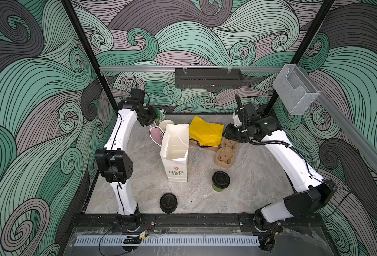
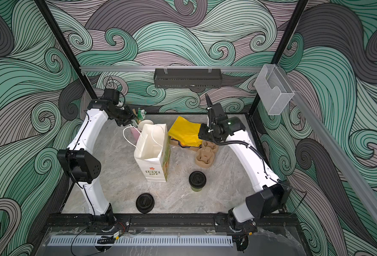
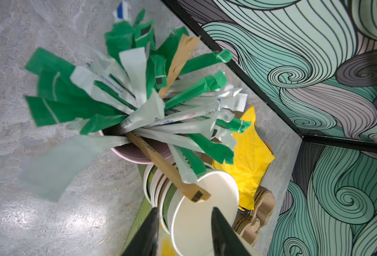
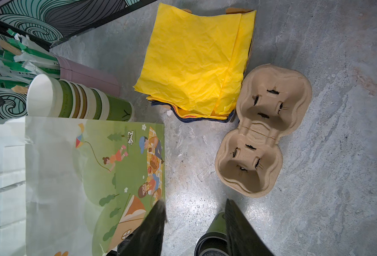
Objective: Pack a coffee takeout order
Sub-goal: Pick up the coffee cup.
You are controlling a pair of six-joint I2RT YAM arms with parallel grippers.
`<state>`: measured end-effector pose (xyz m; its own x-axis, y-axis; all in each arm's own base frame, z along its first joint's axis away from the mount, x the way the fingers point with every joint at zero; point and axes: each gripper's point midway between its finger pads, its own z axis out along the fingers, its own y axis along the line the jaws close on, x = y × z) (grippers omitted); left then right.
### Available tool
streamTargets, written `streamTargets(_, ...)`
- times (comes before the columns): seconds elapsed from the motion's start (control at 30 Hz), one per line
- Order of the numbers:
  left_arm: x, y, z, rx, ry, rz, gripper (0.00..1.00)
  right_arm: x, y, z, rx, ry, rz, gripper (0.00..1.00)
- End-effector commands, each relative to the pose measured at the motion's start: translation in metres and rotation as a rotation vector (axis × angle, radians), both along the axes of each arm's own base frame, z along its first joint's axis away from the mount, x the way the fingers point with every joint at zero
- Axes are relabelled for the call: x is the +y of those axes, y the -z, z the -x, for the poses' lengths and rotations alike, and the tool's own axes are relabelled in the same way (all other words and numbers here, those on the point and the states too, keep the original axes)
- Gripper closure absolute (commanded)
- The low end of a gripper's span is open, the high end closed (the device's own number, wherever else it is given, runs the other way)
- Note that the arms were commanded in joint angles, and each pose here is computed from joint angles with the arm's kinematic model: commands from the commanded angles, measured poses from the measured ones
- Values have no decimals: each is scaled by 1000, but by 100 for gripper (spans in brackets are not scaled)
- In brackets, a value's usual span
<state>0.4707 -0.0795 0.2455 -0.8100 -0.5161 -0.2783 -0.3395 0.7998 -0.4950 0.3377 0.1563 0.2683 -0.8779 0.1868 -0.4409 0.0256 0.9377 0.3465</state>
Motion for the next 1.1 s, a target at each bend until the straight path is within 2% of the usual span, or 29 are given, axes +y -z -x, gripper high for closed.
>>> streamTargets(0.0, -1, 6, 17, 78, 51, -81, 60, -6, 2, 6, 13, 27, 3, 54)
streamTargets(0.23, -4, 13, 35, 121, 85, -160, 62, -13, 3, 12, 8, 47, 16, 53)
streamTargets(0.43, -14, 17, 28, 106, 120, -135, 64, -15, 4, 18, 10, 54, 13, 53)
streamTargets(0.6, -11, 26, 25, 126, 115, -167, 69, -17, 2, 20, 2, 56, 14, 53)
streamTargets(0.77, -7, 31, 23, 132, 108, -199, 71, -18, 2, 21, -1, 57, 15, 53)
streamTargets(1.07, -23, 37, 17, 125, 147, -202, 74, -20, -1, 24, -11, 57, 16, 53)
